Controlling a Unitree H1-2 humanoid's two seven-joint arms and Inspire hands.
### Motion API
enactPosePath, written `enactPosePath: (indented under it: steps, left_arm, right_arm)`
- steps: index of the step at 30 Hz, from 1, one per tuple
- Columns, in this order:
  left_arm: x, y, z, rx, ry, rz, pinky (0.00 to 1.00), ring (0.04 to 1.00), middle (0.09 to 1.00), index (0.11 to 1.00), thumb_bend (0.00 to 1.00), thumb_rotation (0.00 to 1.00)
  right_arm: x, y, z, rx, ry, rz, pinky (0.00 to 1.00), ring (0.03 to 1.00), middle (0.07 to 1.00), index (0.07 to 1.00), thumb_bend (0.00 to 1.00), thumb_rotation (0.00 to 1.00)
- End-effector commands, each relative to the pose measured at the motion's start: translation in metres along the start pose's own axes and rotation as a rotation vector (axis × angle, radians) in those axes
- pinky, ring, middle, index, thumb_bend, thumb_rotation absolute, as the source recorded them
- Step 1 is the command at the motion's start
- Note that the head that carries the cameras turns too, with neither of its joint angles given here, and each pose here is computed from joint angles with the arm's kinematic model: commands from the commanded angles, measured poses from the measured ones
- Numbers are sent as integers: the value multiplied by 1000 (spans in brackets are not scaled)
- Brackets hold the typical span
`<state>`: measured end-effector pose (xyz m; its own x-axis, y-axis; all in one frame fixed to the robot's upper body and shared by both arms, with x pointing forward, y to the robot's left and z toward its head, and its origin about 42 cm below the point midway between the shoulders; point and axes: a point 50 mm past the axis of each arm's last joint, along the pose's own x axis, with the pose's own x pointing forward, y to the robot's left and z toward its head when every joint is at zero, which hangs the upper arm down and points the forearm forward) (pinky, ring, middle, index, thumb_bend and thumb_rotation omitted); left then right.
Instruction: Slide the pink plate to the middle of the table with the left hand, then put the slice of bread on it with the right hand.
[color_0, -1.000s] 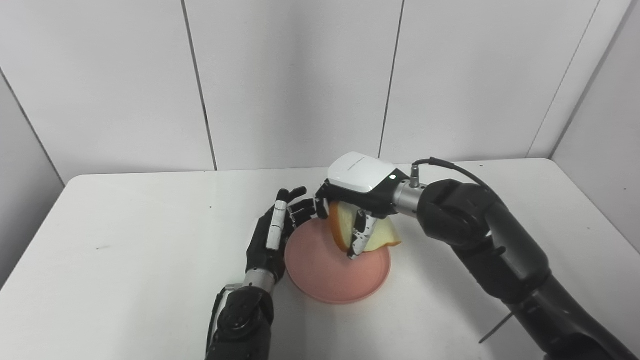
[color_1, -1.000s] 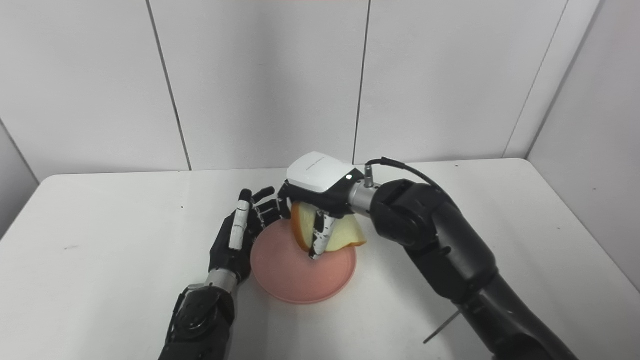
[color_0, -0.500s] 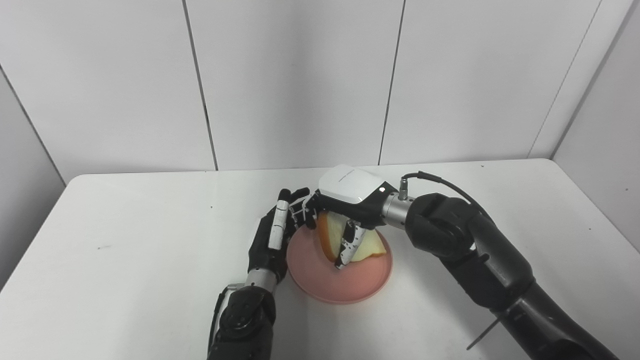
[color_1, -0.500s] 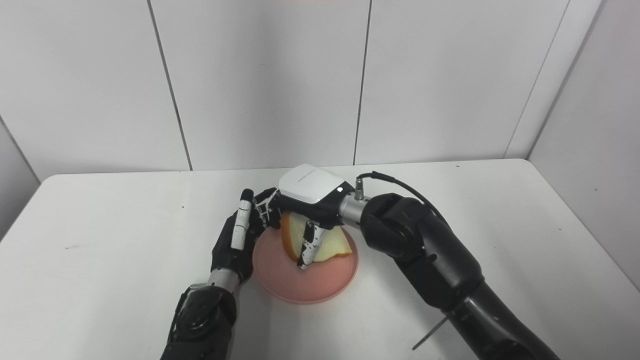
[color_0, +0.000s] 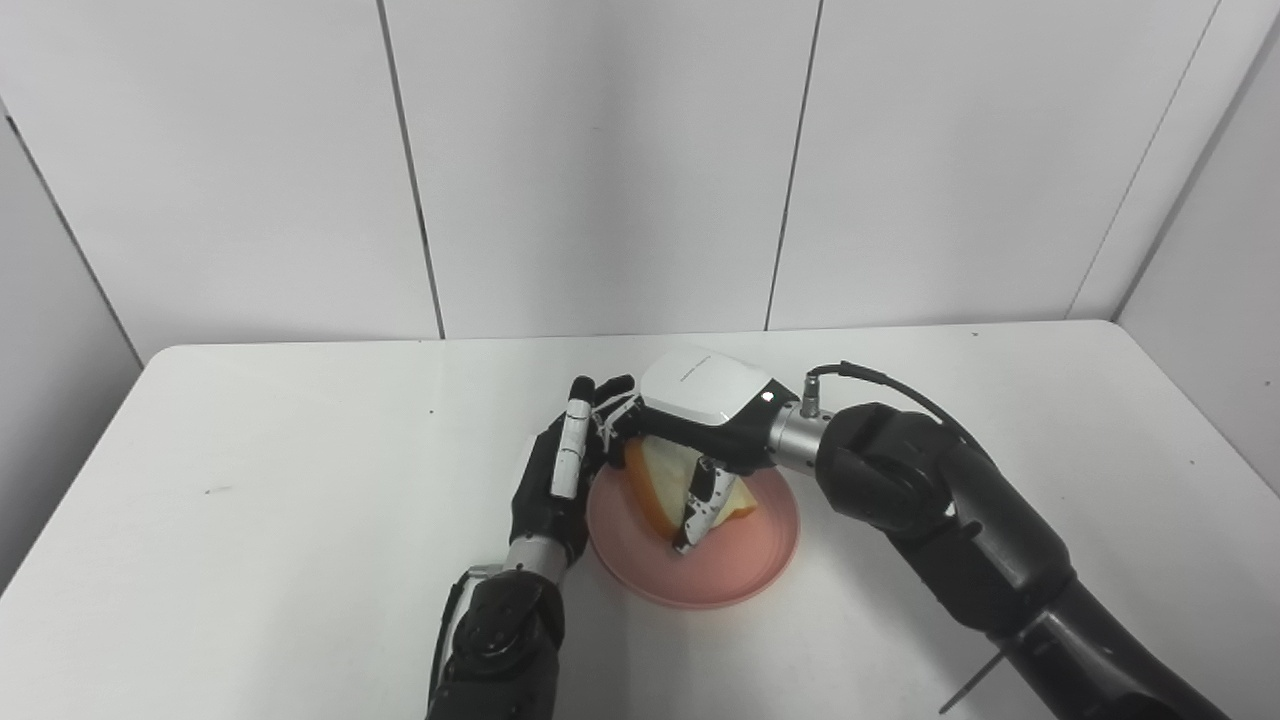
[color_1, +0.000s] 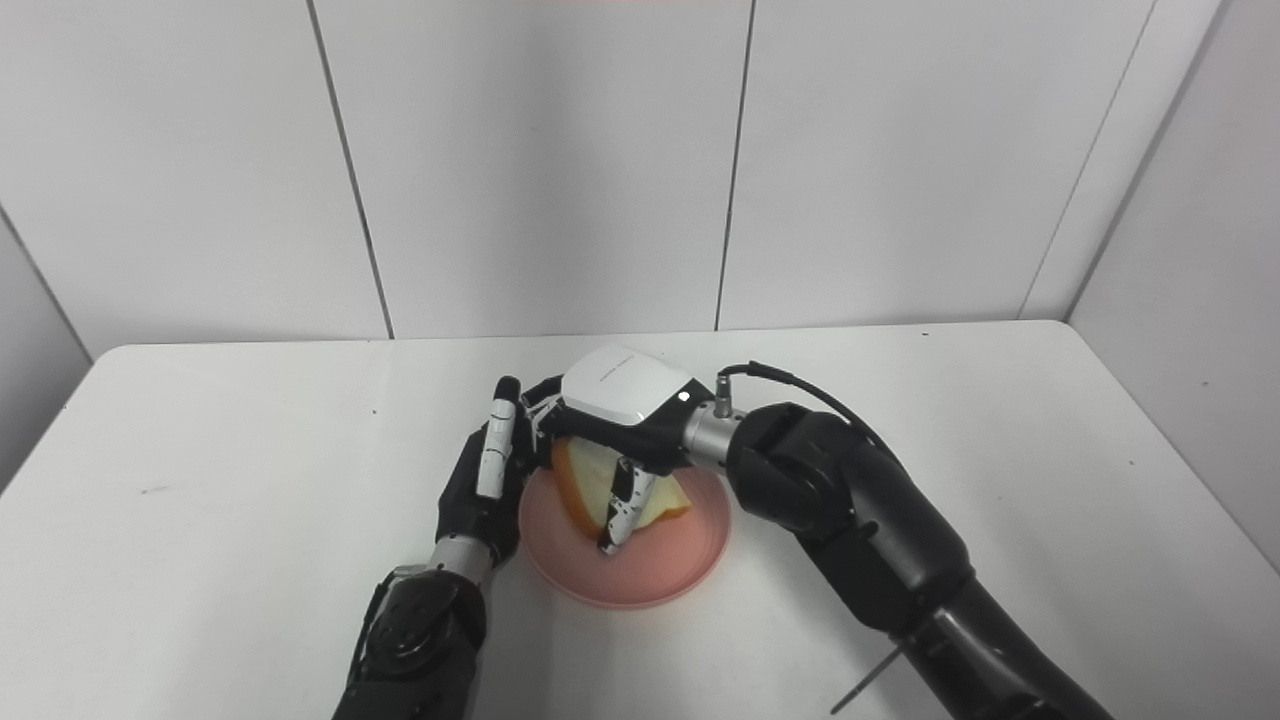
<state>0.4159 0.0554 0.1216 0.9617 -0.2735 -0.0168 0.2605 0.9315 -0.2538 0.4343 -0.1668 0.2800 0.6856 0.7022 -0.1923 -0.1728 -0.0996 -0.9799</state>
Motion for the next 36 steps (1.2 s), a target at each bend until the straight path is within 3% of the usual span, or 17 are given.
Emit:
enactPosePath:
  steps: [1, 10, 17, 24, 26, 28, 30, 32, 36]
  left_arm:
    - [-19, 9, -42, -28, 179, 42, 797, 748, 780, 709, 822, 916]
    - [-17, 10, -41, -43, 181, 45, 784, 786, 778, 721, 816, 897]
    - [-17, 11, -41, -25, 185, 47, 762, 776, 770, 730, 833, 908]
    - [-17, 12, -41, -41, 180, 48, 768, 790, 780, 732, 840, 895]
    - [-17, 13, -40, -33, 169, 43, 781, 781, 782, 731, 844, 893]
    - [-17, 13, -40, -19, 156, 45, 770, 730, 742, 732, 823, 902]
    - [-18, 12, -38, -14, 142, 56, 766, 720, 719, 727, 822, 900]
    - [-18, 12, -38, -4, 125, 65, 772, 736, 710, 708, 816, 884]
    - [-18, 13, -36, 32, 99, 80, 797, 834, 807, 762, 816, 888]
  right_arm:
    - [0, -27, 3, -11, 12, -50, 693, 776, 799, 766, 1000, 412]
    - [0, -28, 0, -59, 43, 9, 909, 925, 908, 851, 1000, 562]
    - [-2, -32, -1, -42, 46, 23, 954, 931, 903, 843, 1000, 583]
    - [-10, -39, -1, -11, 40, -10, 927, 915, 886, 835, 1000, 586]
    - [-13, -36, -3, 10, 42, -50, 913, 909, 881, 834, 1000, 599]
    - [-17, -29, -8, 29, 54, -108, 831, 864, 848, 821, 969, 771]
    - [-20, -21, -13, 54, 77, -168, 803, 850, 839, 817, 949, 827]
    - [-23, -12, -19, 110, 109, -228, 755, 827, 824, 818, 868, 919]
    - [-29, 10, -31, 274, 183, -378, 700, 798, 813, 812, 776, 988]
